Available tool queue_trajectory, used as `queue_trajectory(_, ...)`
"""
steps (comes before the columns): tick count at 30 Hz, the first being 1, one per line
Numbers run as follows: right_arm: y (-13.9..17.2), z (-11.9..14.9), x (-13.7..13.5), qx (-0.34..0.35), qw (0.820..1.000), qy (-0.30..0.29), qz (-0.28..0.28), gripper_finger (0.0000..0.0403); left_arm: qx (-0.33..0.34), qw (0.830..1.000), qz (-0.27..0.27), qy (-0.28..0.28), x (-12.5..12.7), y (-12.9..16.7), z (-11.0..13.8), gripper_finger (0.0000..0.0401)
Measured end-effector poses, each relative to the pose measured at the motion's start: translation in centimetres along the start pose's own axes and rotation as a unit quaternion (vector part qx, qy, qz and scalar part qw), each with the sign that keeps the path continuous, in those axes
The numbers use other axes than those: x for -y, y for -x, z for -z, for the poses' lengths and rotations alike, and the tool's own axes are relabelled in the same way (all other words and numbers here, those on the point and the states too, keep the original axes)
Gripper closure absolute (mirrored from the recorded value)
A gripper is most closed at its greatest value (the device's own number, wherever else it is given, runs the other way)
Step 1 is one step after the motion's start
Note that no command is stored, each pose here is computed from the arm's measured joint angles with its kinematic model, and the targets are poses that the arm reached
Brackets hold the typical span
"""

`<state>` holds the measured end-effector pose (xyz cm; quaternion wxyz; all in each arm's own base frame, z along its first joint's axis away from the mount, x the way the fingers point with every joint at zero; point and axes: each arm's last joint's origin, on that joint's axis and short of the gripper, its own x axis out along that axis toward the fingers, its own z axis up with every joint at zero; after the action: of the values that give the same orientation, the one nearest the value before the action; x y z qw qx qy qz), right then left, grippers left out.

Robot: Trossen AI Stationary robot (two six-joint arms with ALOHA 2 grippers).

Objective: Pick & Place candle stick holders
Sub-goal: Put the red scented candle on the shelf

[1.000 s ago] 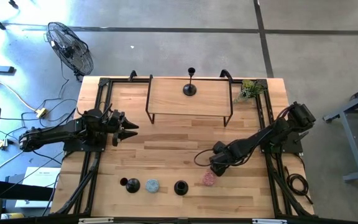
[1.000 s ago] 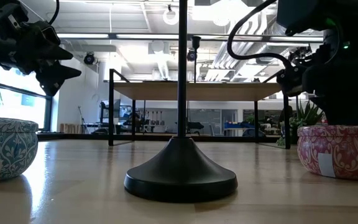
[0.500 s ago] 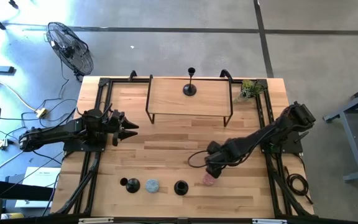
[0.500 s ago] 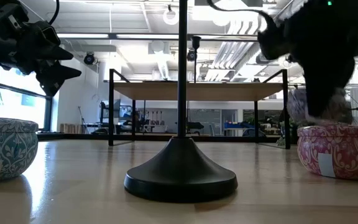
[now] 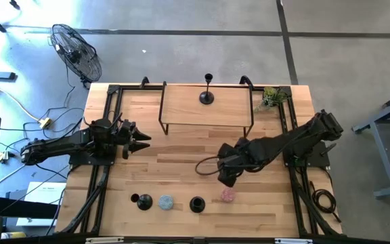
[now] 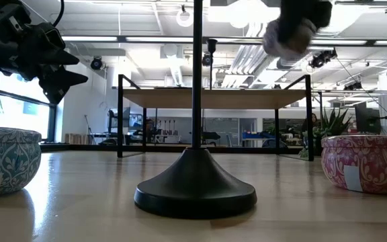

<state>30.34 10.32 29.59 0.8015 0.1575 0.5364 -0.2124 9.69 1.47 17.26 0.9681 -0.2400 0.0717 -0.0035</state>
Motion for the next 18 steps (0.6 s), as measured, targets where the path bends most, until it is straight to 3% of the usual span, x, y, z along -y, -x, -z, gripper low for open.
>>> queue_trajectory(9, 3.5, -4.2, 1.8, 0.06, 0.998, 0.027, -0.006, 0.0117, 0.0, 1.0, 0.0, 0.0, 0.0, 0.0, 0.0, 0.0203)
queue_trajectory(18, 3.9, -7.0, 5.7, 0.043, 0.999, 0.017, 0.028, 0.0117, 0.0, 1.0, 0.001, 0.0, 0.0, 0.0, 0.0, 0.0203)
